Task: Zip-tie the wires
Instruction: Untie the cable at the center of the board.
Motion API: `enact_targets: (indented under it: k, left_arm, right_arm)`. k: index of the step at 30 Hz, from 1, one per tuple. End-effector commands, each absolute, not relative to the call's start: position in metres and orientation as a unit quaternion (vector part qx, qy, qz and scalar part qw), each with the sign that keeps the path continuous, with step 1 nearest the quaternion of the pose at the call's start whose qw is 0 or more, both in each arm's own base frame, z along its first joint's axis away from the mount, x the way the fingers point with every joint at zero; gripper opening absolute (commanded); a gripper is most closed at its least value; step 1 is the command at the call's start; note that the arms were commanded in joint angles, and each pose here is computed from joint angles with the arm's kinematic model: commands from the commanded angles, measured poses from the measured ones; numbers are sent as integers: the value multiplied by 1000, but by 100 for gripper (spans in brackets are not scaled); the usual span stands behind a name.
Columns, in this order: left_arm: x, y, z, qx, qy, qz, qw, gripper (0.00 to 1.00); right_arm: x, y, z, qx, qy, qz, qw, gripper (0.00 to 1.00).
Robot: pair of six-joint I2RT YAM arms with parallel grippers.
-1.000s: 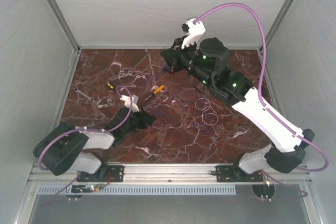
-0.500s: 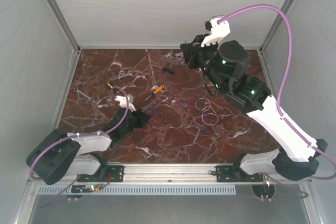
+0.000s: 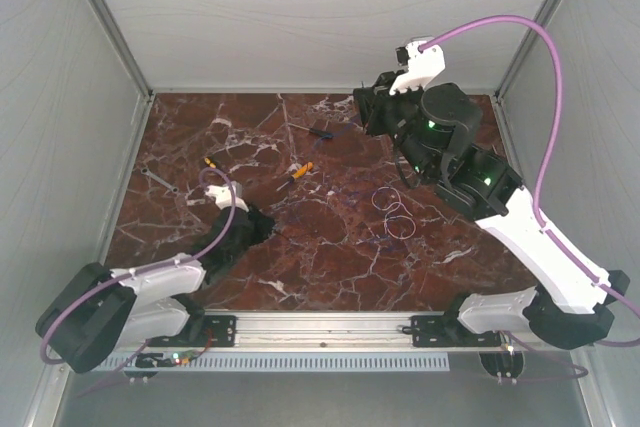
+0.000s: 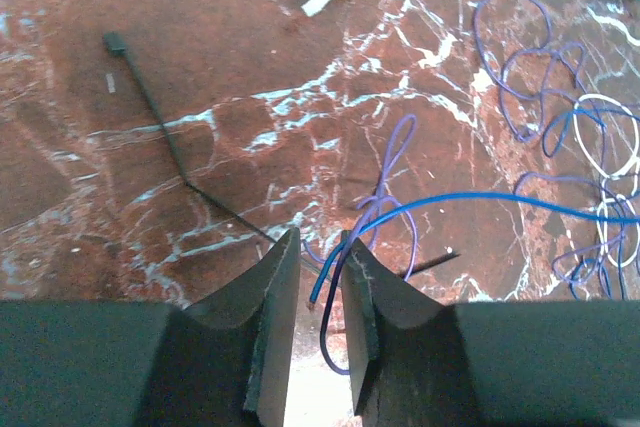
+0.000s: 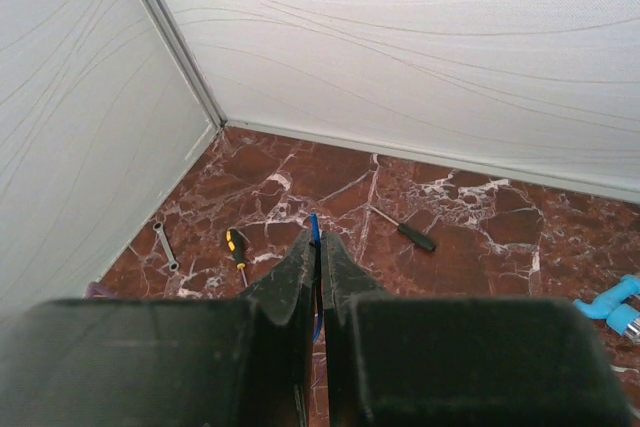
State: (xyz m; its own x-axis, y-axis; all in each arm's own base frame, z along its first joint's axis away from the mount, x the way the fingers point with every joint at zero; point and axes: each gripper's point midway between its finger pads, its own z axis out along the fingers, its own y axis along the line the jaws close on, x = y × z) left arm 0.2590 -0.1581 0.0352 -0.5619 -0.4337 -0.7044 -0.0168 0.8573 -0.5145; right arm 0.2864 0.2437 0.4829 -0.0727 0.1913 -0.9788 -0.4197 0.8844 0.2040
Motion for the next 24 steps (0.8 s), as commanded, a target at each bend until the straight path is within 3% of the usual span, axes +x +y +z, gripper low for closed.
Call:
enact_targets:
  k: [1, 11, 12, 15, 24]
  left_arm:
    - [266, -136, 36, -185, 849, -199, 454, 26]
    - [264, -104, 29, -233, 846, -160, 453, 24]
    - [265, -101, 30, -235, 845, -154, 455, 22]
    - [267, -100, 35, -231, 841, -163, 462, 0]
    - [277, -67, 41, -300, 820, -133, 469, 0]
  right_arm:
    - [279, 228, 499, -70, 681, 222, 694, 0]
    - [277, 226, 503, -72, 679, 223, 696, 0]
    - [277, 226, 502, -73, 679, 223, 695, 0]
    - [276, 227, 503, -76, 679, 223, 695, 0]
    - [274, 228, 487, -88, 689, 219, 685, 0]
